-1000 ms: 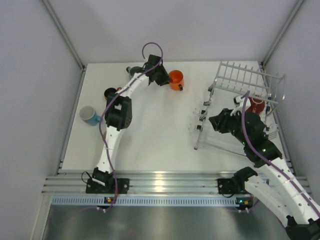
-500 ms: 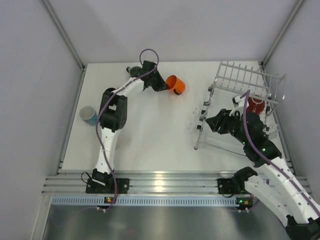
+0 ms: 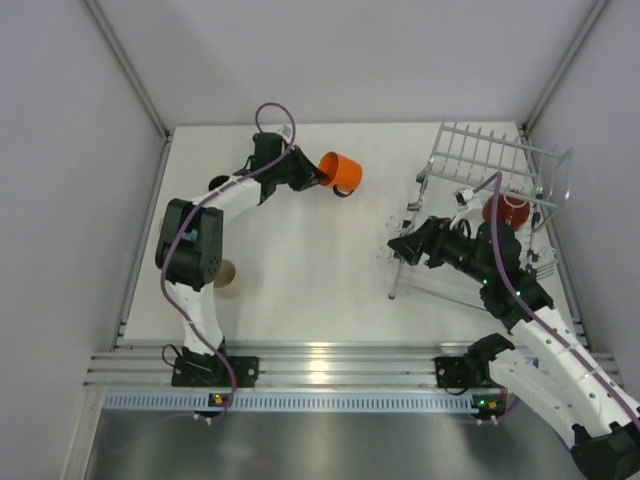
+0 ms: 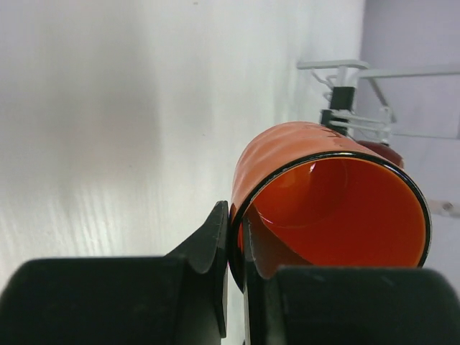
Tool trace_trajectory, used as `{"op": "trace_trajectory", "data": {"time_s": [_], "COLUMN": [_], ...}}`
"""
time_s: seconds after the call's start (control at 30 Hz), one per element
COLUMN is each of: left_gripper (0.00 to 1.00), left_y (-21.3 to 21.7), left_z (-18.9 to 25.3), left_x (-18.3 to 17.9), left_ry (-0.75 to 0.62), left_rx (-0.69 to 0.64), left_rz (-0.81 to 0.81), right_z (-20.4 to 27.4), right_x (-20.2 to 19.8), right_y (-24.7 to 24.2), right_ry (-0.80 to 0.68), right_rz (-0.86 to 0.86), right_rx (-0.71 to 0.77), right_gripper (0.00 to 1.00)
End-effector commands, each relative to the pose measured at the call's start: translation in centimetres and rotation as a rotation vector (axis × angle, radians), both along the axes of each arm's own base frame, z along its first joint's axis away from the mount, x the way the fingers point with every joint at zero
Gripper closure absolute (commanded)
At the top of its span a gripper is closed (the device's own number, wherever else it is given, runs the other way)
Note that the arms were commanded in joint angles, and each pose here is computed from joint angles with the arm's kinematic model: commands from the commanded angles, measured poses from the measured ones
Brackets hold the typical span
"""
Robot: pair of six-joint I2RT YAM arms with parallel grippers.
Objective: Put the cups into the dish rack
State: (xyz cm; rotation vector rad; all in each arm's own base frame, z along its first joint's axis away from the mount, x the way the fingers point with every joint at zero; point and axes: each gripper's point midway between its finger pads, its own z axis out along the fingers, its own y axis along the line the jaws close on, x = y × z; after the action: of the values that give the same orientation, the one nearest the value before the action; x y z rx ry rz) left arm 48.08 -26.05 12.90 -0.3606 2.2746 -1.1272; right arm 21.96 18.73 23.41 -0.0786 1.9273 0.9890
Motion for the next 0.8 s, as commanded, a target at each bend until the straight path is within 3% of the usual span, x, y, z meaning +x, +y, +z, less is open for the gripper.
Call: {"op": "trace_trajectory", "data": {"time_s": [0.0,0.03,0.3,0.6,0.77], "left_gripper": [1.00,1.00,1.00,1.00,1.00], "left_y": [-1.6,-1.7,-0.5,0.1,1.0], "left_z": [11.0,13.8,19.4,24.9,26.1], "left_x": [-1.7,-2.8,-9.9,-15.8,-17.4], "left_ry": [-0.310,-0.388,-0.507,-0.708,-0.737], "left_rx": [-0.181,-0.212,-0.428,-0.508,-0.545], "left_rz": [-0.097,-0.117,-0.120,-0.137,-0.112], "right_z": [1.9,1.5,4.2,7.8,10.3], "right_x": [-0.4,-0.4,-0.1,-0.8,-1.7], "right_y": [2.2,2.5,6.2,9.5,10.5], "right_ry": [-0.018,-0.011,-0.033,-0.059,-0.099], "right_rz": [0.088,0.099,0.239,0.311,0.356], "right_rx": [0.129,0.139,0.372,0.489,0.597], "right_gripper": [0.20,0.20,0.22,0.25,0.27]}}
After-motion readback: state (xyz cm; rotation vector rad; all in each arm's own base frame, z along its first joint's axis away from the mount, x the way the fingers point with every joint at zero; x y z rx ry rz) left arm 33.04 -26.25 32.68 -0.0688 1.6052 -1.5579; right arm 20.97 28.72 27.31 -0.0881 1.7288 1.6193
